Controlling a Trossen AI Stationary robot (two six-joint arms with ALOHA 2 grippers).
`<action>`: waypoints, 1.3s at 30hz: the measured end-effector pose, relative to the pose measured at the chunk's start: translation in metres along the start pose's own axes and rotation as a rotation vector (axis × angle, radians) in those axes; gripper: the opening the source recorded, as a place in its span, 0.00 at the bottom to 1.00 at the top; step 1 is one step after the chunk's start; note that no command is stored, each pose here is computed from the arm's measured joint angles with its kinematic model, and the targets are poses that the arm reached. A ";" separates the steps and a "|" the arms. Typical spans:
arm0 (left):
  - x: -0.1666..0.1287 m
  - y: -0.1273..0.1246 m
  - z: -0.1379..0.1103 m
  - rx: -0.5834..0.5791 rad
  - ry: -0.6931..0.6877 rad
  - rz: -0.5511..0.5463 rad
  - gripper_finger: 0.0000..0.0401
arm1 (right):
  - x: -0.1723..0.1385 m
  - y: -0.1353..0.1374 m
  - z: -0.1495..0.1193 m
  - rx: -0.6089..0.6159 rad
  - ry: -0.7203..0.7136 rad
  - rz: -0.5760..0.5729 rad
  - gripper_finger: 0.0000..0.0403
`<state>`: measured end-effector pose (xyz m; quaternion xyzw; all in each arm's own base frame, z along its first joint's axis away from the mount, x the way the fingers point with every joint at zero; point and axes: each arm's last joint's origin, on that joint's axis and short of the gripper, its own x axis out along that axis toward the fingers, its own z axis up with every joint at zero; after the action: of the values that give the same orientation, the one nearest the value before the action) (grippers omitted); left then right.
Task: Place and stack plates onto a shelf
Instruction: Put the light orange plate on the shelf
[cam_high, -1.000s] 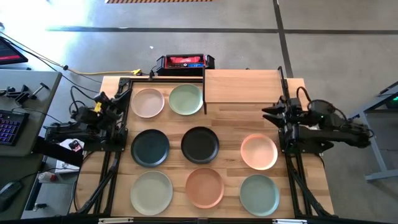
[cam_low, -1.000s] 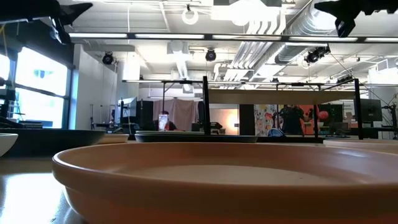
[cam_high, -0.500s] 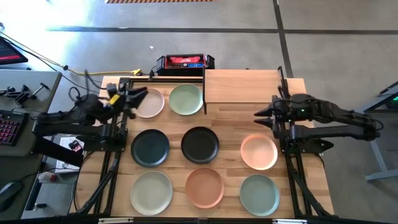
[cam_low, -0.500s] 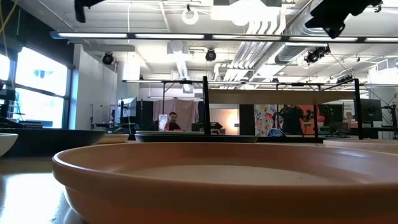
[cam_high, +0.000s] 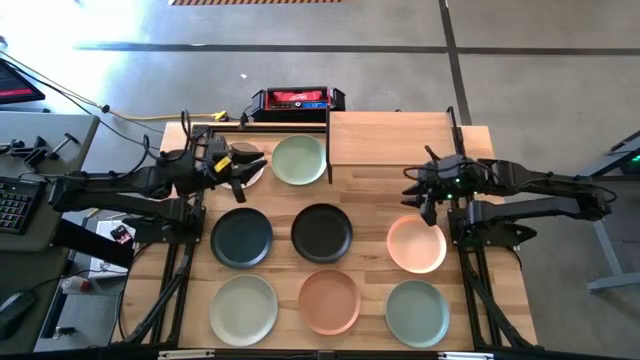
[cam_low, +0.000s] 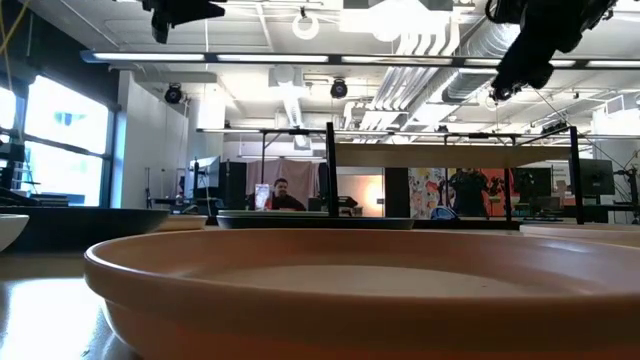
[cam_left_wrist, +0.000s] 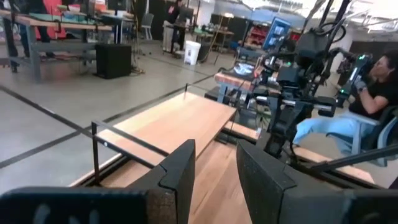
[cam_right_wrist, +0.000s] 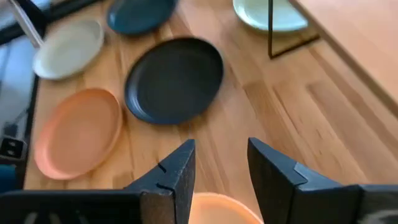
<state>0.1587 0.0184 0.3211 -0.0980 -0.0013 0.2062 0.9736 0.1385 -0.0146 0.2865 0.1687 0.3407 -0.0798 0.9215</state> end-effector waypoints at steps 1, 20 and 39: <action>0.000 0.000 0.000 0.001 0.003 0.001 0.26 | 0.002 0.000 -0.001 -0.001 0.022 -0.004 0.32; 0.000 0.001 -0.002 -0.020 0.018 0.015 0.26 | 0.050 0.001 -0.018 -0.060 0.435 -0.078 0.35; 0.000 0.001 -0.002 -0.019 0.020 0.017 0.26 | 0.104 -0.003 -0.024 -0.366 0.635 -0.079 0.35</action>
<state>0.1582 0.0188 0.3190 -0.1091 0.0072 0.2133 0.9709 0.2020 -0.0124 0.2001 0.0042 0.6245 0.0031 0.7810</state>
